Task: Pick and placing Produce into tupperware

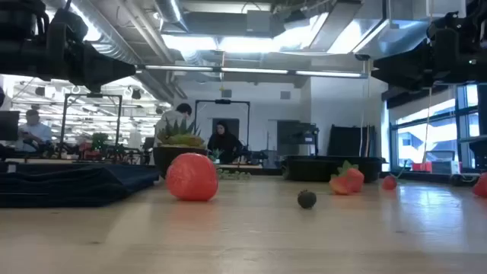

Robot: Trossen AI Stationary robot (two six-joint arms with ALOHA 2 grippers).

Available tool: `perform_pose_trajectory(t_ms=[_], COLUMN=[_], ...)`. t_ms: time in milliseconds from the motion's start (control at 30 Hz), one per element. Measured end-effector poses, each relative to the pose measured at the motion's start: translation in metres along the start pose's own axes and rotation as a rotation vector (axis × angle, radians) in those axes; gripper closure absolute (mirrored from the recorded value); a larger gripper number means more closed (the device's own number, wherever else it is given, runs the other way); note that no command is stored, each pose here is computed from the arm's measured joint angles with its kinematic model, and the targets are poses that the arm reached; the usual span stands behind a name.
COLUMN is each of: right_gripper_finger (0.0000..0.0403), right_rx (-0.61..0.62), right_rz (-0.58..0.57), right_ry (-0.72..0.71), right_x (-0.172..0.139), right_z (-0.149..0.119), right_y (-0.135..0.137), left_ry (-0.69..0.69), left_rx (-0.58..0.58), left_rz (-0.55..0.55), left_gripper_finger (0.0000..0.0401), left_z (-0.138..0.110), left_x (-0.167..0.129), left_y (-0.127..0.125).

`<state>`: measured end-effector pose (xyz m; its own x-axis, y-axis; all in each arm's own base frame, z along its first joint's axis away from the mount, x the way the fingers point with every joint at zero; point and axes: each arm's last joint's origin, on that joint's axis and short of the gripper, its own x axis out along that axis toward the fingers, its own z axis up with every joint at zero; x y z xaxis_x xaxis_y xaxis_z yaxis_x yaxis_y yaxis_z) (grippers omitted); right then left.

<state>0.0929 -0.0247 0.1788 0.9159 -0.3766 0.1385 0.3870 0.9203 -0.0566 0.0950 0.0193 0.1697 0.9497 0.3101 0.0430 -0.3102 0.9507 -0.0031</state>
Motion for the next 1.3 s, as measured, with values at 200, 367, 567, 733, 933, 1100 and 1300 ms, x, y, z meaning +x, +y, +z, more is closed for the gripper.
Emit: perform_pose_trajectory(t_ms=[200,367,567,733,933,1100,1300], right_gripper_finger=[0.0105,0.0105,0.0105,0.0105,0.0105,0.0105,0.0105], right_rx=[0.0,0.0,0.0,0.0,0.0,0.0,0.0], right_rz=[0.0,0.0,0.0,0.0,0.0,0.0,0.0], right_ry=[0.0,0.0,0.0,0.0,0.0,0.0,0.0], right_x=[0.0,0.0,0.0,0.0,0.0,0.0,0.0], right_z=[0.0,0.0,0.0,0.0,0.0,0.0001,0.0001], right_y=[0.0,0.0,0.0,0.0,0.0,0.0,0.0], left_ry=[0.001,0.001,0.0,0.0,0.001,0.0,0.001], left_rx=[0.0,0.0,0.0,0.0,0.0,0.0,0.0], left_rz=[0.0,0.0,0.0,0.0,0.0,0.0,0.0], left_gripper_finger=[0.0351,0.0341,0.033,0.0322,0.0312,0.0304,0.0295], left_z=[-0.0002,-0.0001,0.0,-0.0001,-0.0001,0.0,-0.0001], left_x=[0.0,0.0,0.0,0.0,0.0,0.0,0.0], left_y=[0.0,0.0,0.0,0.0,0.0,0.0,0.0])
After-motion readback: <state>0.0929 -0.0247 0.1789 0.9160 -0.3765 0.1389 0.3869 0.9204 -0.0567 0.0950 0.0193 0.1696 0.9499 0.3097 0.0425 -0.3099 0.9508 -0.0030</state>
